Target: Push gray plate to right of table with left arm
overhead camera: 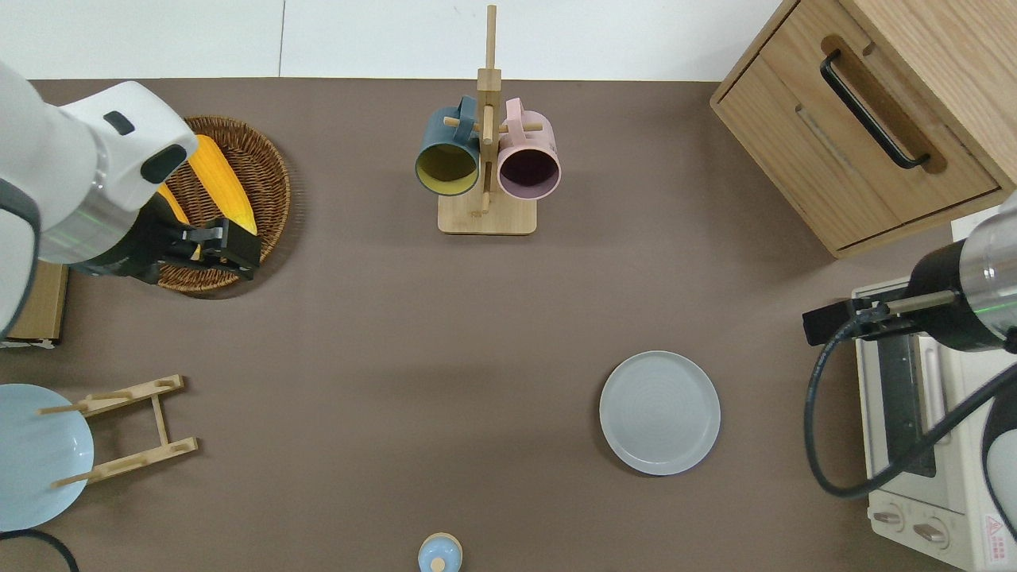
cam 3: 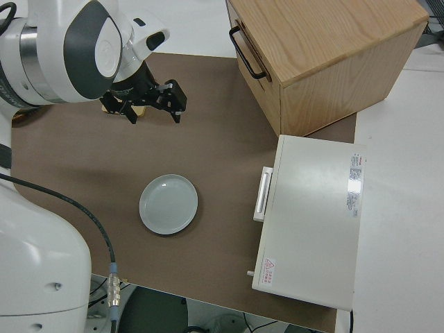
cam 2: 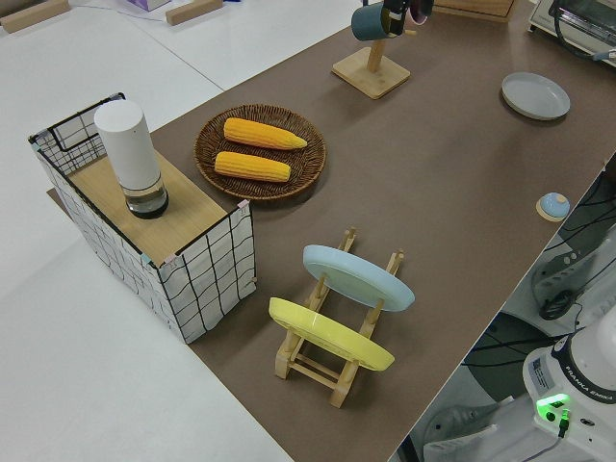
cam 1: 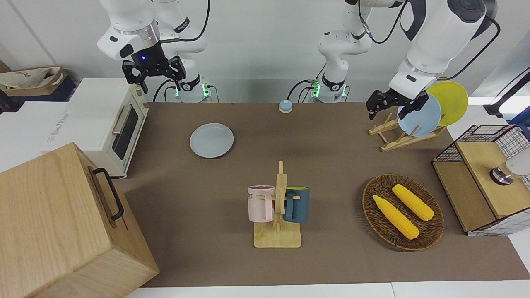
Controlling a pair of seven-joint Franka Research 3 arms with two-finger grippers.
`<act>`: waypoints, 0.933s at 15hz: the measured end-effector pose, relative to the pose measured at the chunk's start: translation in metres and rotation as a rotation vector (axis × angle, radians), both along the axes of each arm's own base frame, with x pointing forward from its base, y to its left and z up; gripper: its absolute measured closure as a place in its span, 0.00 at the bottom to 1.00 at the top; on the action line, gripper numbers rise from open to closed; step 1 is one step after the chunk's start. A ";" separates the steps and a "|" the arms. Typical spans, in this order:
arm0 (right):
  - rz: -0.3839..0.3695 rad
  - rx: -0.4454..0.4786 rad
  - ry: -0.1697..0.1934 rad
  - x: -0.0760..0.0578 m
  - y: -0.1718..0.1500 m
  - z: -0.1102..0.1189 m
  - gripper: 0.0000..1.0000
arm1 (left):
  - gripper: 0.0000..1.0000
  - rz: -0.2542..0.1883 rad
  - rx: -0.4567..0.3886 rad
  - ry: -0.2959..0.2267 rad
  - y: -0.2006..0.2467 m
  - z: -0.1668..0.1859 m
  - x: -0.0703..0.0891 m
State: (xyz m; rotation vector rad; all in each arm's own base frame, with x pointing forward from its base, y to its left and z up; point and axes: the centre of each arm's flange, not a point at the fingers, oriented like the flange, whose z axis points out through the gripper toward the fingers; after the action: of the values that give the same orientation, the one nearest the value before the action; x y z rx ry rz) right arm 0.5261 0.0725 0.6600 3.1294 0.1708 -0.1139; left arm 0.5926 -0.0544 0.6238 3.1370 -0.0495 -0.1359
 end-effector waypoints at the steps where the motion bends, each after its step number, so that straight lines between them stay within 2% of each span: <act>1: 0.000 0.000 0.000 0.000 0.000 0.000 0.01 | 0.01 0.010 0.000 0.000 0.010 0.002 0.000; 6: 0.000 0.000 0.000 0.000 0.000 0.000 0.01 | 0.01 0.026 0.004 0.033 0.027 -0.010 -0.006; 10: 0.000 0.000 0.000 0.000 0.000 0.000 0.01 | 0.01 0.018 0.017 0.023 0.020 -0.030 -0.025; 14: 0.000 0.000 0.000 0.000 0.000 0.000 0.01 | 0.00 0.025 0.023 0.019 0.023 -0.032 -0.039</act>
State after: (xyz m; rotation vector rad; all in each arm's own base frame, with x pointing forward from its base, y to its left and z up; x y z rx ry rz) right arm 0.5261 0.0725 0.6600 3.1294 0.1708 -0.1139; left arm 0.5533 -0.0318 0.5918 3.1578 -0.0093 -0.1673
